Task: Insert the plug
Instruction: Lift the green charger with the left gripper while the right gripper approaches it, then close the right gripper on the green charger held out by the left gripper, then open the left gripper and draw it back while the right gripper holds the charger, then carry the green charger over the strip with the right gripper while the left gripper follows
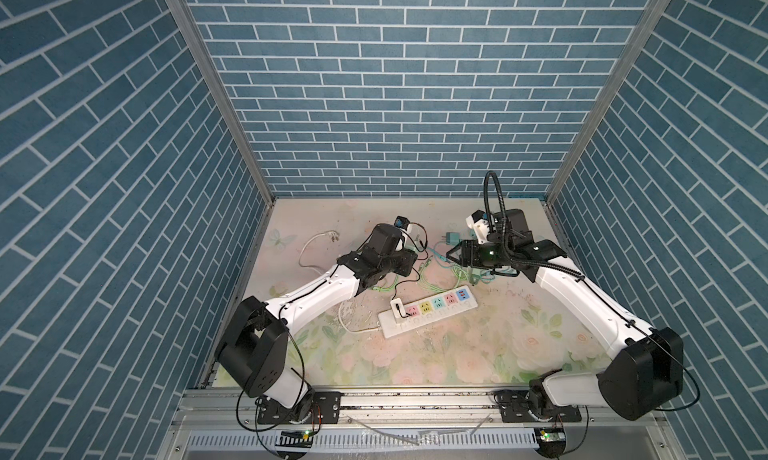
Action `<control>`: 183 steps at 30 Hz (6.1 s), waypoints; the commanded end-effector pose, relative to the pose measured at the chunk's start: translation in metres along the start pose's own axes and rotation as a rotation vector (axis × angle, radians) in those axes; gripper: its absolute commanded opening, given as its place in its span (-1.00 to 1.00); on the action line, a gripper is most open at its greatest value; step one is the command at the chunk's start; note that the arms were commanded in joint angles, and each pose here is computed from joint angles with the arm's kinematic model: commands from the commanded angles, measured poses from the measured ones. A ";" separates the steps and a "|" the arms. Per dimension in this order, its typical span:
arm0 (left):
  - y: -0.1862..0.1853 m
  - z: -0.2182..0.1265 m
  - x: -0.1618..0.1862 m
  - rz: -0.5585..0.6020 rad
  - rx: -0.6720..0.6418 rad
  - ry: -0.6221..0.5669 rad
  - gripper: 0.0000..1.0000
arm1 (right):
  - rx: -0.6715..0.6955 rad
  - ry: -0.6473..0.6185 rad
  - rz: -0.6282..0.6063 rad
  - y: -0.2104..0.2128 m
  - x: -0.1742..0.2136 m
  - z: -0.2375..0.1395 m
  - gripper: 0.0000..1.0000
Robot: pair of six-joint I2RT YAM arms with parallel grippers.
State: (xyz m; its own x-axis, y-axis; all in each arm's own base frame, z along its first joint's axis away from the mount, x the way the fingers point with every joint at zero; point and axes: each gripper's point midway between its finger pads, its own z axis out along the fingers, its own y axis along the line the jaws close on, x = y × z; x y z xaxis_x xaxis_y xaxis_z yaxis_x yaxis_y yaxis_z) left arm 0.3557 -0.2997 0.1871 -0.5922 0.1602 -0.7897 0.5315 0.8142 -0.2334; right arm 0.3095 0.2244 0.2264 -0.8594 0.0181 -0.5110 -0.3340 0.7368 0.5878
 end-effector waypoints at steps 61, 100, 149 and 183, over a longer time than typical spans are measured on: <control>-0.122 0.017 -0.023 0.344 0.313 -0.145 -0.26 | -0.192 0.026 0.068 0.020 -0.016 0.002 -0.16; -0.112 -0.029 0.010 0.341 0.313 0.033 0.99 | -0.022 0.185 -0.142 -0.014 -0.011 0.022 -0.98; -0.007 -0.110 0.179 -0.081 -0.111 0.408 0.99 | -0.123 0.243 -0.749 0.043 0.126 0.086 -1.00; 0.007 -0.073 0.141 -0.124 -0.249 0.254 0.99 | -0.065 0.208 -0.703 0.031 0.130 0.069 -1.00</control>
State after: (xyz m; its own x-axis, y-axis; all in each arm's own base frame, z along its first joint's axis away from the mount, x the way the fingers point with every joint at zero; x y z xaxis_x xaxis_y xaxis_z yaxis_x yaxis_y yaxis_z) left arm 0.2197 -0.2286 0.1054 -0.8037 0.2121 -0.5559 0.3409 0.9299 -0.1382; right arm 0.2159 0.2968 0.1314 -0.4874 -0.5911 -0.6426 -0.8523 0.4819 0.2032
